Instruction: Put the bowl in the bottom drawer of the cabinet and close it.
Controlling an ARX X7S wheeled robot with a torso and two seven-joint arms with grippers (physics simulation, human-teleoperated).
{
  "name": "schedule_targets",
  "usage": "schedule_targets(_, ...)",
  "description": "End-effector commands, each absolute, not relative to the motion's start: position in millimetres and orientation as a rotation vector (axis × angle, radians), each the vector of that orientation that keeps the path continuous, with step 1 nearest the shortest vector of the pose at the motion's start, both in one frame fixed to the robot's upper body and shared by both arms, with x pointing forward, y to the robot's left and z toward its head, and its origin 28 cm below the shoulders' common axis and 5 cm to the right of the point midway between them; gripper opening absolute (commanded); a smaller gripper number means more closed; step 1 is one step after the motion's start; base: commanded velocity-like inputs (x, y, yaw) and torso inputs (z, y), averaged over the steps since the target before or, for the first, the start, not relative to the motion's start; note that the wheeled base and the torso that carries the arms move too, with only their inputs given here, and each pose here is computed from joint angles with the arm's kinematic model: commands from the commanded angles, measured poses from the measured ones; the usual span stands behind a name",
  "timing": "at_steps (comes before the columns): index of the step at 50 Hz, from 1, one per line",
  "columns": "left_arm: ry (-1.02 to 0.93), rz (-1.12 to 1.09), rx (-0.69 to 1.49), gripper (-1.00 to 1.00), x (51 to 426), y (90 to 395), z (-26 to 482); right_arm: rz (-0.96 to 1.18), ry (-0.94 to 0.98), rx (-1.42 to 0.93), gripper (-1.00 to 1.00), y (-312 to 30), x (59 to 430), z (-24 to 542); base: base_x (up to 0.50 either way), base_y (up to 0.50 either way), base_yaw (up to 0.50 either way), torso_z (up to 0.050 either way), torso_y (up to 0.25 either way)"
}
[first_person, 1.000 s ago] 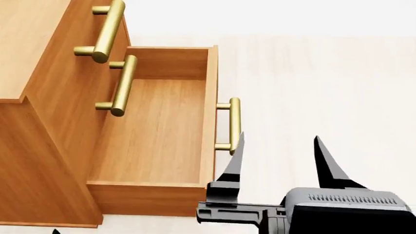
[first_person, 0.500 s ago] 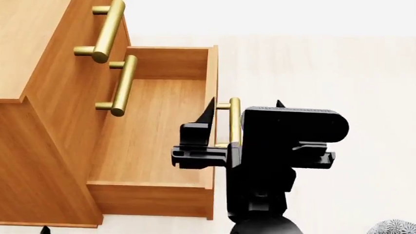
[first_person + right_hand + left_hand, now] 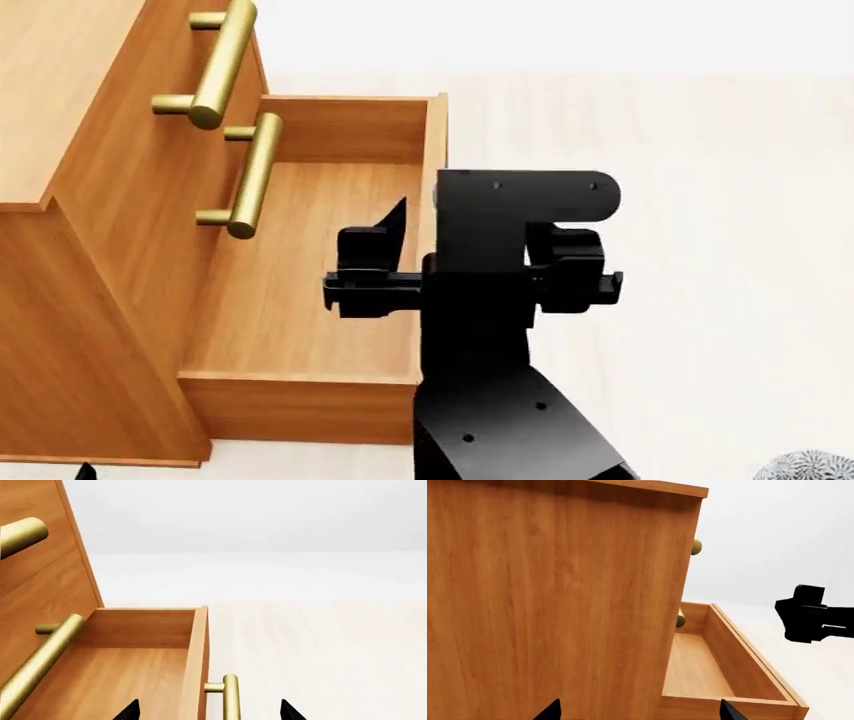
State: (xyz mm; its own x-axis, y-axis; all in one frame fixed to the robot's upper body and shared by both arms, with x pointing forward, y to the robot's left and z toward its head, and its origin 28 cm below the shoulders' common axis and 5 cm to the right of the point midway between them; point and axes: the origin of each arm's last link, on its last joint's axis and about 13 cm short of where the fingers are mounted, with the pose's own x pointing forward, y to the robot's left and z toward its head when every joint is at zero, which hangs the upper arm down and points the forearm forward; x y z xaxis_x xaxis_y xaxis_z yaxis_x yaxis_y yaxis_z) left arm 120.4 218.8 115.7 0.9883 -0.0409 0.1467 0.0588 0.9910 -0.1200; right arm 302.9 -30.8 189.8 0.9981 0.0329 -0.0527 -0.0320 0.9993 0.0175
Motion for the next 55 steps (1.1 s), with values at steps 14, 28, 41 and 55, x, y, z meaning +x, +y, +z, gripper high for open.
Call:
schedule_targets(14, -0.140, -0.049, -0.123, 1.00, 120, 219, 116, 0.014, 0.210, 0.000, 1.00, -19, 323, 172, 0.00, 0.00, 0.00, 0.000, 0.000)
schedule_targets(28, -0.145, -0.049, -0.122, 1.00, 120, 219, 118, 0.036, 0.251, 0.008, 1.00, -17, 322, 166, 0.00, 0.00, 0.00, 0.000, 0.000)
schedule_targets(41, -0.142, -0.047, -0.123, 1.00, 120, 219, 117, 0.024, 0.281, 0.010, 1.00, -17, 325, 161, 0.00, 0.00, 0.00, 0.000, 0.000)
schedule_targets(55, -0.140, -0.045, -0.123, 1.00, 121, 220, 116, 0.010, 0.319, 0.003, 1.00, -19, 327, 152, 0.00, 0.00, 0.00, 0.000, 0.000)
